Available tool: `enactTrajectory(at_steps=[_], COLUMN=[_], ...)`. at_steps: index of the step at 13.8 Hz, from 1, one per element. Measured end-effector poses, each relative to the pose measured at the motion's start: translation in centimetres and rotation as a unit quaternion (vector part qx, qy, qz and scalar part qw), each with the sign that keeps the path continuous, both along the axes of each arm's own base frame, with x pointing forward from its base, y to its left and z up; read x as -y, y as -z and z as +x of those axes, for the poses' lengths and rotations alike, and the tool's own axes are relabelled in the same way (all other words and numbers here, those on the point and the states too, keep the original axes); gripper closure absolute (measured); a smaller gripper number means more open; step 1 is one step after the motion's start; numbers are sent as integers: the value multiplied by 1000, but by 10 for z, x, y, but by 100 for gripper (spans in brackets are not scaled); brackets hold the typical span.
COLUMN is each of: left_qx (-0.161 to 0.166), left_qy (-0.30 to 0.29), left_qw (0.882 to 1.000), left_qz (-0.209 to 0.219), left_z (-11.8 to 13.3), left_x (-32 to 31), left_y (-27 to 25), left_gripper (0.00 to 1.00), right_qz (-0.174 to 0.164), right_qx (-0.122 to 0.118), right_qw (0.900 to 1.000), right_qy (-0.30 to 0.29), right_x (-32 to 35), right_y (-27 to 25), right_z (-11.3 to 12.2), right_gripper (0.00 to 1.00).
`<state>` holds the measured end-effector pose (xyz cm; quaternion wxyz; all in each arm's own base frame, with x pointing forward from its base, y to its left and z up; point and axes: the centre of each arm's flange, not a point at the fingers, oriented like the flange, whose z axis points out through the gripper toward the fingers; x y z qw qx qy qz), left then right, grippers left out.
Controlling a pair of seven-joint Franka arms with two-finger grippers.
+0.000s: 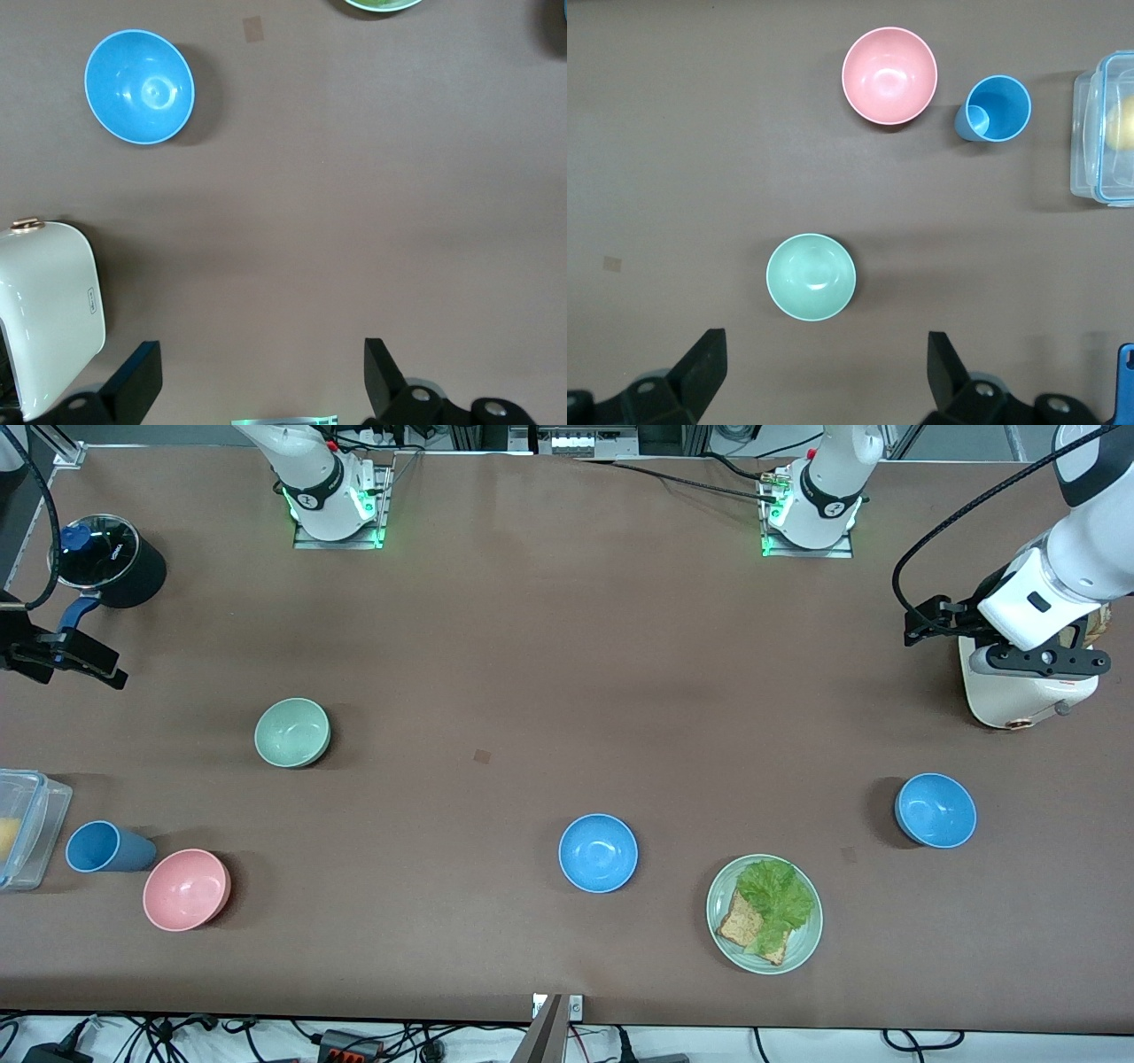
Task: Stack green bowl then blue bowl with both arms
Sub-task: 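Reach the right gripper toward the green bowl, then lower the right gripper onto the green bowl rim and grasp it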
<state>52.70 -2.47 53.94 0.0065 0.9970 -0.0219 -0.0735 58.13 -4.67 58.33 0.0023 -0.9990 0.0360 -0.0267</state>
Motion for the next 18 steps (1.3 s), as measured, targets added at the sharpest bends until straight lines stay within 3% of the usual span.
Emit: enactTrajectory(at_steps=[3,5,12,18], left_qx=[-2,-3,-4,-5], left_qy=[0,0,0,1], left_qw=[1000,1000,1000,1000], left_qz=[0,0,0,0], left_z=[1,1,1,1], left_x=[0,0,0,-1], left_y=[1,1,1,1], left_gripper=[0,0,0,0], right_qz=[0,0,-5,-5], right_qx=[-3,-19,-127,-200], right_qw=[1000,1000,992,980], right_qy=[0,0,0,-9], right_x=[0,0,2,-7], right_y=[4,26,239,341], right_z=[1,7,60,53], right_gripper=[0,0,0,0])
